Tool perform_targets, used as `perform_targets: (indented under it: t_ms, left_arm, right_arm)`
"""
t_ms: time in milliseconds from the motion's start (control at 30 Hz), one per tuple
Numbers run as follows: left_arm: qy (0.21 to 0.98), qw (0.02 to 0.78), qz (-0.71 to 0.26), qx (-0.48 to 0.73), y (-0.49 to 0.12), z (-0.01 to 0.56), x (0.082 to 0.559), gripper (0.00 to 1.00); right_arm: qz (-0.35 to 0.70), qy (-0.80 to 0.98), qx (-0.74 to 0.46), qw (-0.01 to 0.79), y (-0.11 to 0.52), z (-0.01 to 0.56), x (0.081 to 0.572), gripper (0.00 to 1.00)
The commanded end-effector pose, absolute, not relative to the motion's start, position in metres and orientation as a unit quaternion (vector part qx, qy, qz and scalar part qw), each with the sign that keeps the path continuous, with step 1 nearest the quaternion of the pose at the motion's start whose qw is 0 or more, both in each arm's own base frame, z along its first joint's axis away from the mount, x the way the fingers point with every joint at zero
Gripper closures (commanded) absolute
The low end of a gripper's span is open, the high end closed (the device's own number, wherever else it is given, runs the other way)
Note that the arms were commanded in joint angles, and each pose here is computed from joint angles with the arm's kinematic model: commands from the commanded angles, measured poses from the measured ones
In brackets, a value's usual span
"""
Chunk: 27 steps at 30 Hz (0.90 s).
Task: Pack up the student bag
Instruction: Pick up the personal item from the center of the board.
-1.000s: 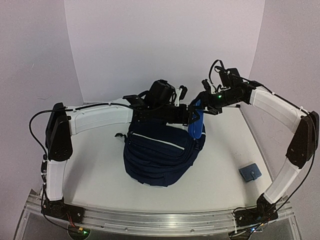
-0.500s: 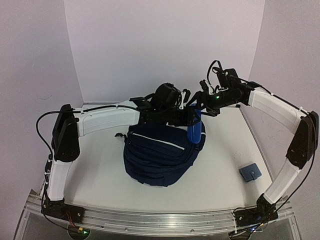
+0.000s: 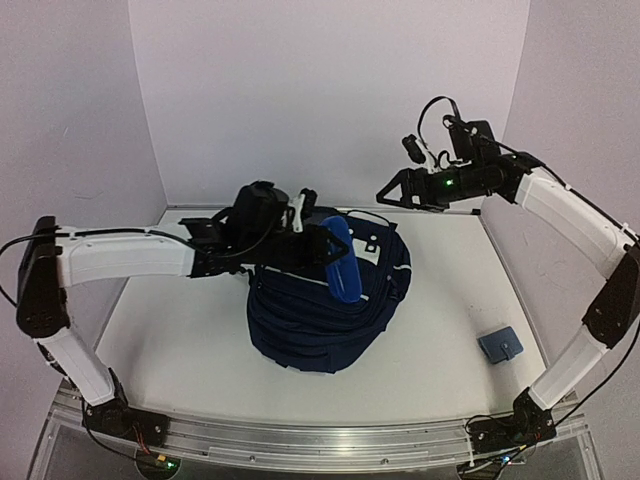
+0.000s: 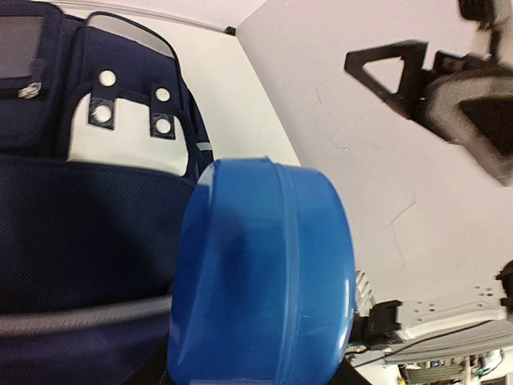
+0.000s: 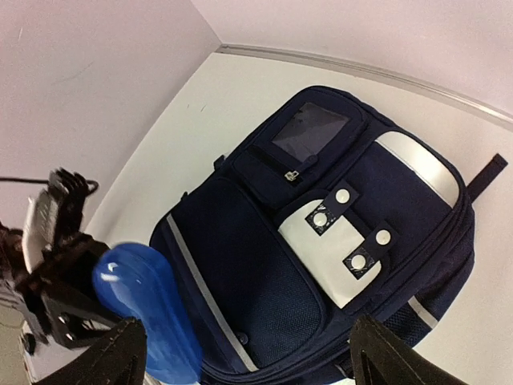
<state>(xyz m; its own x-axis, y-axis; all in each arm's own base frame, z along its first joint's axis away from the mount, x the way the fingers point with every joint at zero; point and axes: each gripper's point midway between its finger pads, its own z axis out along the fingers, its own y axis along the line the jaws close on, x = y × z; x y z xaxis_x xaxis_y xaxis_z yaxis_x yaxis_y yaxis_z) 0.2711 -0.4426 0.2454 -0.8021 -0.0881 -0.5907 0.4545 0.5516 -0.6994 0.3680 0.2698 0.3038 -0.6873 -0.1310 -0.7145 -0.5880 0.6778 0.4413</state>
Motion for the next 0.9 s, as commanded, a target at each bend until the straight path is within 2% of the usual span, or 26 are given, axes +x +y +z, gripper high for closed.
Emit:
perform_targets:
  t_ms: [0,167,433,700,867]
  left_arm:
    - [0.775,0.318,-0.544,0.048,-0.4,0.294,0.247,0.69]
    - [0.767,0.313,-0.56,-0.009,-0.351,0.291,0.225,0.71]
    - [0.77,0.315,-0.545,-0.102,-0.294,0.264,0.213,0.72]
    - [0.765,0.32,-0.543,-0.136,-0.267,0.256,0.205,0.73]
    - [0.767,0.316,-0.539,-0.146,-0.258,0.247,0.201,0.74]
  right_arm:
    - [0.286,0.829,-0.355,0.324,0.293,0.28,0.324,0.18]
    - [0.221,0.805,-0.454,0.311,0.325,0.244,0.297,0.32]
    - [0.122,0.757,-0.571,0.293,0.386,0.188,0.262,0.35]
    - [0.029,0.742,-0.591,0.317,0.406,0.156,0.276,0.36]
    - [-0.022,0.749,-0.565,0.344,0.406,0.156,0.297,0.52]
